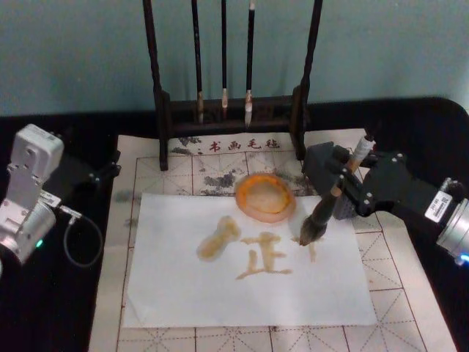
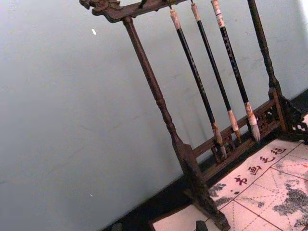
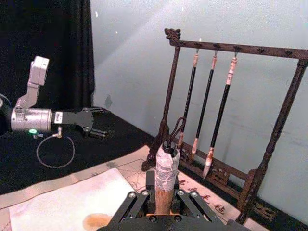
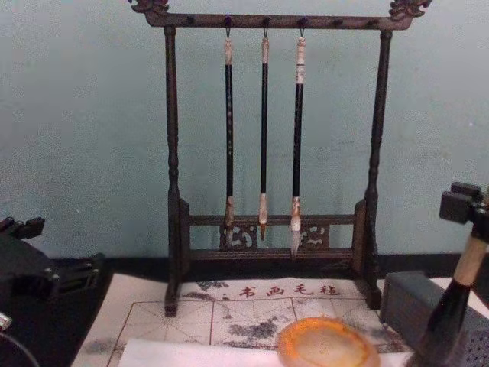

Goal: Pick up the brush from the inkstone, write on the paper, then place the brush back to its original position.

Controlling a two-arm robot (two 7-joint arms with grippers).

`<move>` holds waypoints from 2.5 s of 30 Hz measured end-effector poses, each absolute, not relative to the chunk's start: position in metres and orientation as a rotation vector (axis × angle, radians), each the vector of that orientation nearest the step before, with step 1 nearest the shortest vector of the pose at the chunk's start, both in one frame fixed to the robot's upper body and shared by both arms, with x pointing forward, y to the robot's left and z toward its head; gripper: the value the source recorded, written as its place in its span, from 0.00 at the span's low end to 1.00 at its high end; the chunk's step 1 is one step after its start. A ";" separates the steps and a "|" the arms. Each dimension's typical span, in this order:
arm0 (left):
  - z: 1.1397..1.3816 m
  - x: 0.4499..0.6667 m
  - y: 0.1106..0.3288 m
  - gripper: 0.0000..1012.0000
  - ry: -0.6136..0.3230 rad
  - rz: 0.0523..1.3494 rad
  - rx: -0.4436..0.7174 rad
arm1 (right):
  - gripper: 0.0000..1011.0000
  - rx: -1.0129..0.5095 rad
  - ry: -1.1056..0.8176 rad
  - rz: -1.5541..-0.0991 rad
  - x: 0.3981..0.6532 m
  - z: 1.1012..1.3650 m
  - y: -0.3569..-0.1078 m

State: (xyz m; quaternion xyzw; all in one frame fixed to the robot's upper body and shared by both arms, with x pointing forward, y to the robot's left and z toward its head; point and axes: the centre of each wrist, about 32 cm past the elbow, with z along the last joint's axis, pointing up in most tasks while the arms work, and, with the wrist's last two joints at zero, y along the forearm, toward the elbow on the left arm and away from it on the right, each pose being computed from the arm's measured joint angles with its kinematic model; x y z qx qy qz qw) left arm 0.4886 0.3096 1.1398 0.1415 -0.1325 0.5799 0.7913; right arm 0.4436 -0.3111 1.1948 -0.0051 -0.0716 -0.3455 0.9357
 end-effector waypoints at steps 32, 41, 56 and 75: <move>1.140 0.489 0.310 0.99 -0.285 1.248 0.304 | 0.18 -0.036 -0.143 -0.682 0.440 1.190 -0.310; 1.140 0.489 0.310 0.99 -0.285 1.248 0.304 | 0.18 -0.046 -0.141 -0.657 0.435 1.191 -0.311; 1.140 0.489 0.310 0.99 -0.285 1.248 0.304 | 0.18 -0.053 -0.137 -0.628 0.427 1.195 -0.313; 1.140 0.489 0.310 0.99 -0.285 1.248 0.304 | 0.18 -0.003 -0.144 -0.632 0.424 1.203 -0.315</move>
